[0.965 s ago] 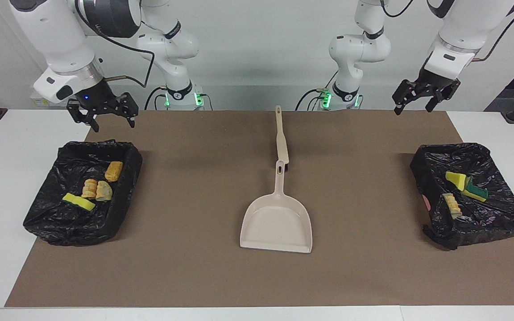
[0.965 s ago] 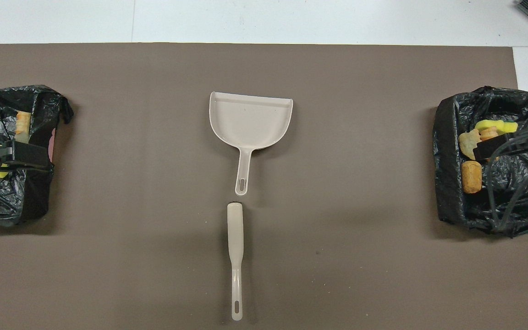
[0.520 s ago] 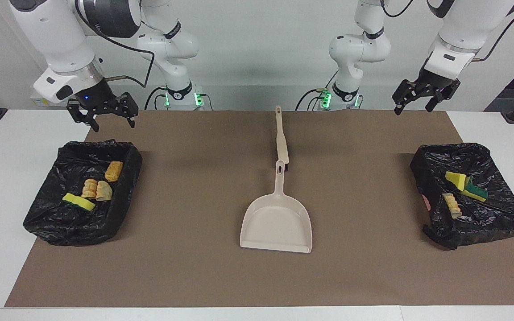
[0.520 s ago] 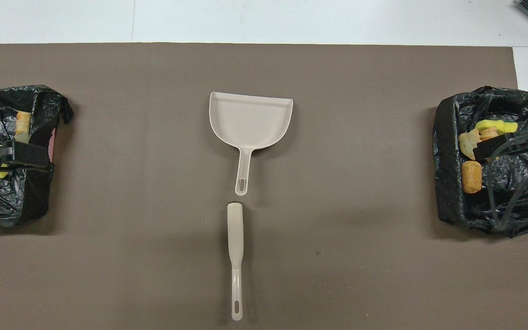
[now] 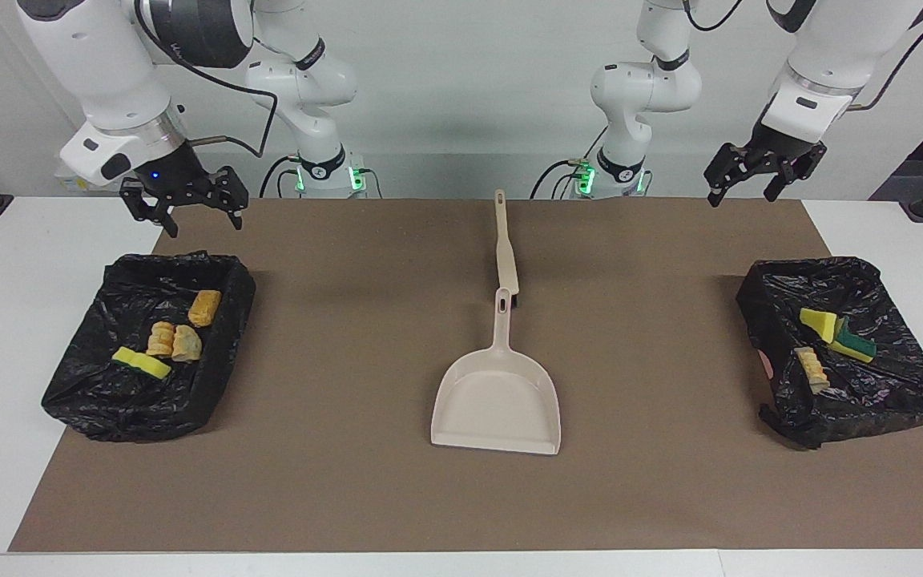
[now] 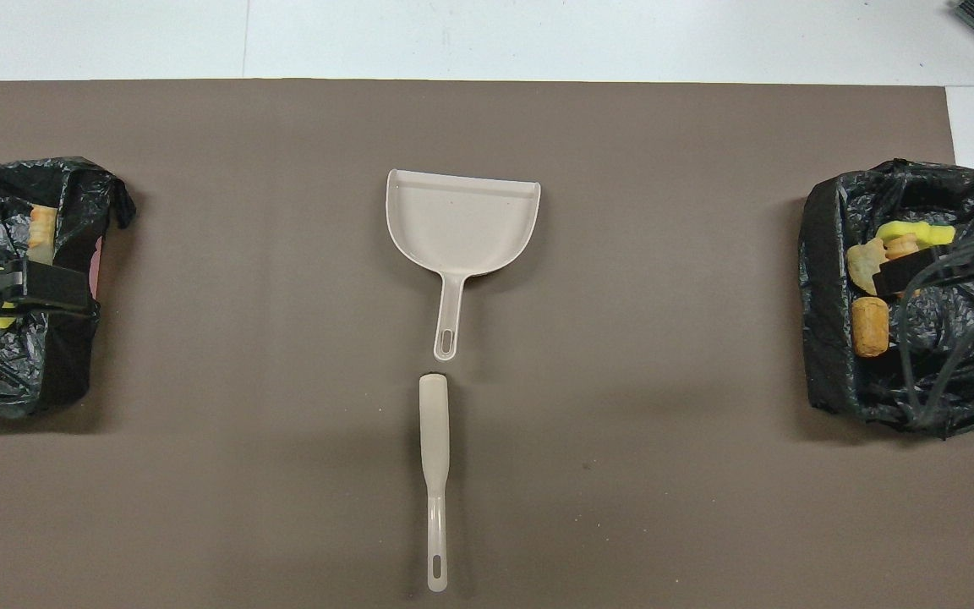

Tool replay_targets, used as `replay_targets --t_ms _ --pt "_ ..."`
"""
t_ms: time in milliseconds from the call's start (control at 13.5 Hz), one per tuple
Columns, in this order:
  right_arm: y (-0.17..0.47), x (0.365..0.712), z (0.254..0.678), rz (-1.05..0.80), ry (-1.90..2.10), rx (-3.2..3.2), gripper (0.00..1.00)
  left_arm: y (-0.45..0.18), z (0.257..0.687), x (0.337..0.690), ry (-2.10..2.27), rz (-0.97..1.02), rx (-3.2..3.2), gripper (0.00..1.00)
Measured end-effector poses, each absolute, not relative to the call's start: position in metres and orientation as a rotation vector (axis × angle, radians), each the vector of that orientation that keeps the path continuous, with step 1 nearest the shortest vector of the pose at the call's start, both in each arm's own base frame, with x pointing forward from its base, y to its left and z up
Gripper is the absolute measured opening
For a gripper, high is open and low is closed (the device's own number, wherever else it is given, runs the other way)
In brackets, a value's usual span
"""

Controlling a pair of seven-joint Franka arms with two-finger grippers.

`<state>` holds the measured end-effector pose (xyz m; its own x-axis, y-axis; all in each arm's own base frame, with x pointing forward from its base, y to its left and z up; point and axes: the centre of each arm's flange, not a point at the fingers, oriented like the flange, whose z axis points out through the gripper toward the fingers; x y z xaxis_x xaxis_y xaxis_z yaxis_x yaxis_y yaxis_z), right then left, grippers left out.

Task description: Sweep and dump trash in bin

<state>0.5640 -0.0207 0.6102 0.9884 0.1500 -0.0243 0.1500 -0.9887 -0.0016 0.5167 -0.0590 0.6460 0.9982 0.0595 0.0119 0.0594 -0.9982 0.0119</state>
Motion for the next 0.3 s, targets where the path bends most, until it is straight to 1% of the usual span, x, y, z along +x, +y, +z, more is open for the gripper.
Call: replay_targets --t_ms 297 --pt "-0.0207 0.5640 0.6102 -0.038 0.236 3.132 1.00 -0.0608 0.6468 0.5167 0.088 0.023 3.124 1.00"
